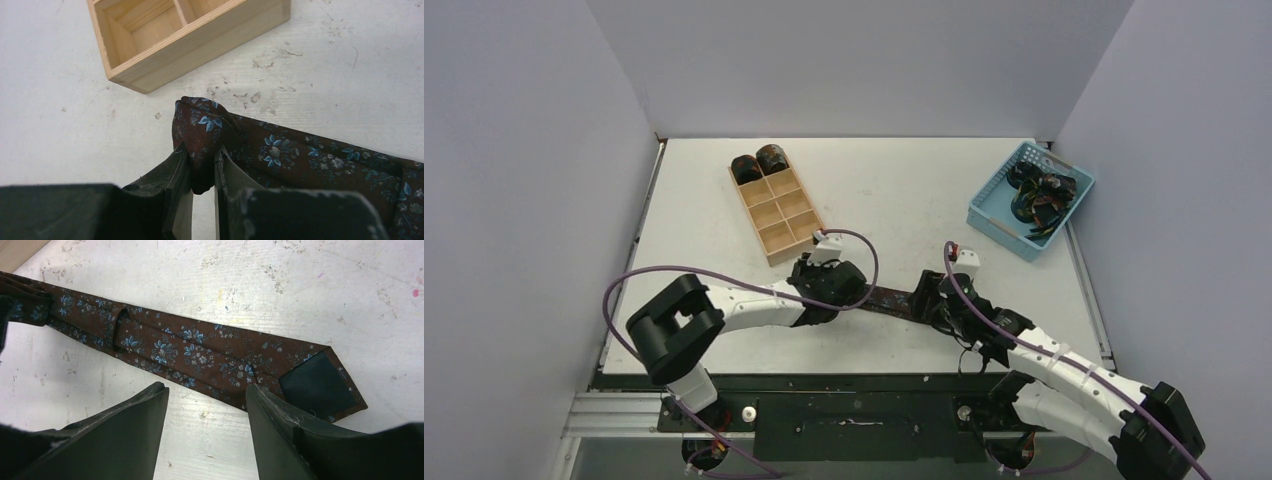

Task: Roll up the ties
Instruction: Roll the tie at the center of the board.

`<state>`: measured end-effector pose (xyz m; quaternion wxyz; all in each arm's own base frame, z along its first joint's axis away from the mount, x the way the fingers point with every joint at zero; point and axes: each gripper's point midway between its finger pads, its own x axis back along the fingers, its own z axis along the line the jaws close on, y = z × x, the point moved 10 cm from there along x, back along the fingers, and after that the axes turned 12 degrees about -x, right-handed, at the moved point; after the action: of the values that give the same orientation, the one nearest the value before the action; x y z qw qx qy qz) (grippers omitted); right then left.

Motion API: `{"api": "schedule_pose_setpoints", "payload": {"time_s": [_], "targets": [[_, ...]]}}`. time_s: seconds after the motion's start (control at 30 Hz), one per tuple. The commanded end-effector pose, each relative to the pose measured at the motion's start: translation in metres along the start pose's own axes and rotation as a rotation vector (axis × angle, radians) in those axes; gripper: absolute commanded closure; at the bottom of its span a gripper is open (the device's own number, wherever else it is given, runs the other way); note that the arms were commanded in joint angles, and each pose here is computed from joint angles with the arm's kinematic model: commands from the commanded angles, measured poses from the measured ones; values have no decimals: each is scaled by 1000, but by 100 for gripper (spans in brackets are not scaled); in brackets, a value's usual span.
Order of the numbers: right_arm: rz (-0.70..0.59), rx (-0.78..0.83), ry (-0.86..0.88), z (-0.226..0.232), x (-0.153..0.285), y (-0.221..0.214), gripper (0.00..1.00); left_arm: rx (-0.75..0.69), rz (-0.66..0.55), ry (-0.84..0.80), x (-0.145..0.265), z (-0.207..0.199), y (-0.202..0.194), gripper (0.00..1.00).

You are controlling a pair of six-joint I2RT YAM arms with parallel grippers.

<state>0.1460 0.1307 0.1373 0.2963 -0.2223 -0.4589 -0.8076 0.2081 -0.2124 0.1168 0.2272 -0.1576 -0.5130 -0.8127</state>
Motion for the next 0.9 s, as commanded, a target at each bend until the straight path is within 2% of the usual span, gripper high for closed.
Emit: {"api": "schedule_pose_setpoints", "payload": {"time_s": [0.0, 0.2, 0.27, 0.33, 0.47, 0.53, 0.87], "targets": [[-47, 5, 7, 2, 4, 10, 41, -140, -30, 79, 2, -16, 4, 100], [-77, 5, 4, 1, 7, 15, 40, -246, -44, 68, 8, -45, -11, 100], [-85, 4, 5, 0, 8, 16, 40, -252, -40, 44, 9, -51, -16, 97], [-94, 2, -1, -2, 8, 16, 40, -250, -36, 13, 11, -56, -19, 88], [-95, -5, 1, -4, 9, 14, 39, -209, -30, -83, 16, -65, -17, 60], [-93, -8, -1, -6, 8, 13, 39, -199, -26, -105, 18, -67, -13, 49], [-94, -7, 7, -2, 9, 17, 38, -95, -37, -207, 41, -52, 10, 14]]}}
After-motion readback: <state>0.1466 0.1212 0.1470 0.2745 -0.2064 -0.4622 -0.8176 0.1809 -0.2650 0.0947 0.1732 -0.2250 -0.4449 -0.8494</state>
